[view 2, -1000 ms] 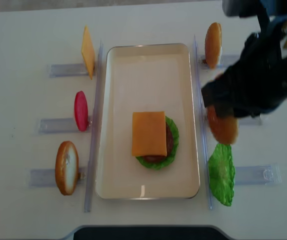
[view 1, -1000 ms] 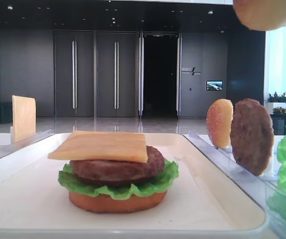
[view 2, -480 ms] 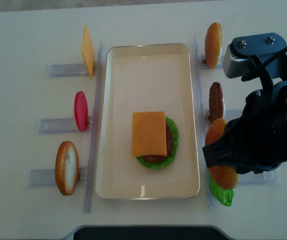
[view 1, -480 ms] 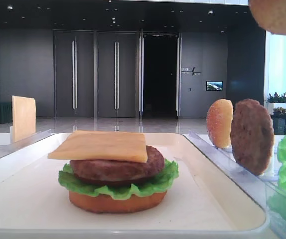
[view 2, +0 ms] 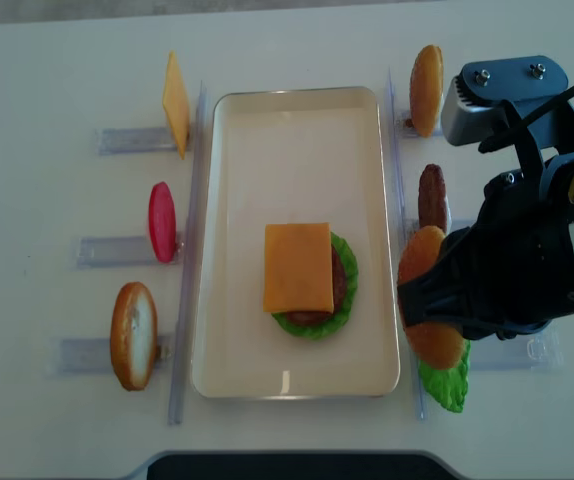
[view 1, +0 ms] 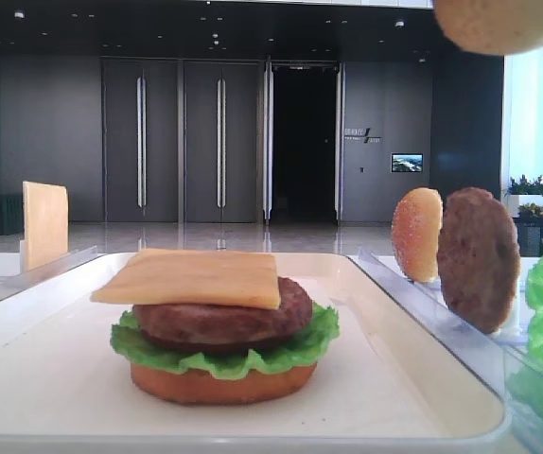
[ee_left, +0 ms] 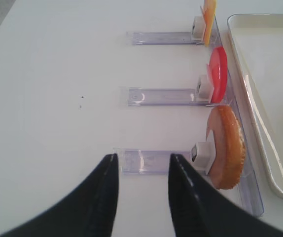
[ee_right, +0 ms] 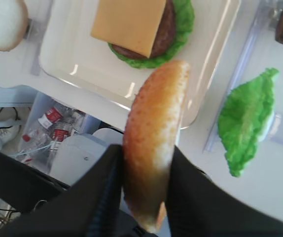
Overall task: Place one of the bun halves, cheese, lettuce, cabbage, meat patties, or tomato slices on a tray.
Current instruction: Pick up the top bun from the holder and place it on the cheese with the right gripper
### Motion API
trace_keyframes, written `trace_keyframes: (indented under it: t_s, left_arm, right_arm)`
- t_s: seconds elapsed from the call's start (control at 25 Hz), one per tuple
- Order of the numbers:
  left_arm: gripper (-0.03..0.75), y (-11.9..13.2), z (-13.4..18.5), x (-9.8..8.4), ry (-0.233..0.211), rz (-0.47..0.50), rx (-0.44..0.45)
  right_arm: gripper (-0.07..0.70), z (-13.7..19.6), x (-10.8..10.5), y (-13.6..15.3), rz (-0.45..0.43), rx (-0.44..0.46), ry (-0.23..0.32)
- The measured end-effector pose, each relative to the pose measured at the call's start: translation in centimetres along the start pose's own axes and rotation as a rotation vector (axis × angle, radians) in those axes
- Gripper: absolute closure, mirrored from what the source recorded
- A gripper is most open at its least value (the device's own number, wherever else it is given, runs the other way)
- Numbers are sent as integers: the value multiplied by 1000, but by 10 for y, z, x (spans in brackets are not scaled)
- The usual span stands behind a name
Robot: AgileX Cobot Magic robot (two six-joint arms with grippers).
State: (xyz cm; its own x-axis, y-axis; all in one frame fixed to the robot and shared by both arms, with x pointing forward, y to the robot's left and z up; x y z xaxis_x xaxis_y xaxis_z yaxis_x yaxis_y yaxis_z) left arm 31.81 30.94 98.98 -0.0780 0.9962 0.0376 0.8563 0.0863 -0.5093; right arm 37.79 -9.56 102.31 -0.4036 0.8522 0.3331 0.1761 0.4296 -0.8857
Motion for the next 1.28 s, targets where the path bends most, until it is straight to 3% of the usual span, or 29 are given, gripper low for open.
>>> trace_keyframes:
  t_s: [0.4, 0.72, 0.88, 0.92, 1.0, 1.16, 1.28]
  left_arm:
    - [451, 0, 0, 0, 0, 0, 0]
    - [451, 0, 0, 0, 0, 0, 0]
    - [451, 0, 0, 0, 0, 0, 0]
    - [451, 0, 0, 0, 0, 0, 0]
    - [451, 0, 0, 0, 0, 0, 0]
    - [451, 0, 0, 0, 0, 0, 0]
    - [451, 0, 0, 0, 0, 0, 0]
  right_arm:
    - [414, -19, 38, 51, -163, 62, -47]
    - [414, -24, 80, 96, -391, 138, -122]
    - [414, -28, 96, 108, -504, 131, -187]
    - [414, -32, 98, 111, -530, 121, -182]
    - [414, -40, 95, 114, -585, 114, -184]
    - [414, -65, 83, 111, -710, 70, -137]
    - [414, -82, 67, 111, -742, 29, -107]
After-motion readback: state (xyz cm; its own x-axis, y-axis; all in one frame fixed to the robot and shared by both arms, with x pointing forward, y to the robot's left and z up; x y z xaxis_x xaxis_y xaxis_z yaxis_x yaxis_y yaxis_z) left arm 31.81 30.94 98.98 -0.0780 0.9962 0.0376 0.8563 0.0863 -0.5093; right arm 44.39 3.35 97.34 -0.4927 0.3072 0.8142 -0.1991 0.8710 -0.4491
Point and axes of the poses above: a point on each arm's last joint axis where the gripper is mounted, y pointing out along that axis toward the gripper, x along the wrist's bending axis when the last joint is at zero, z = x × y, the point moved 10 cm from there along y, pointing out along that axis toward the gripper
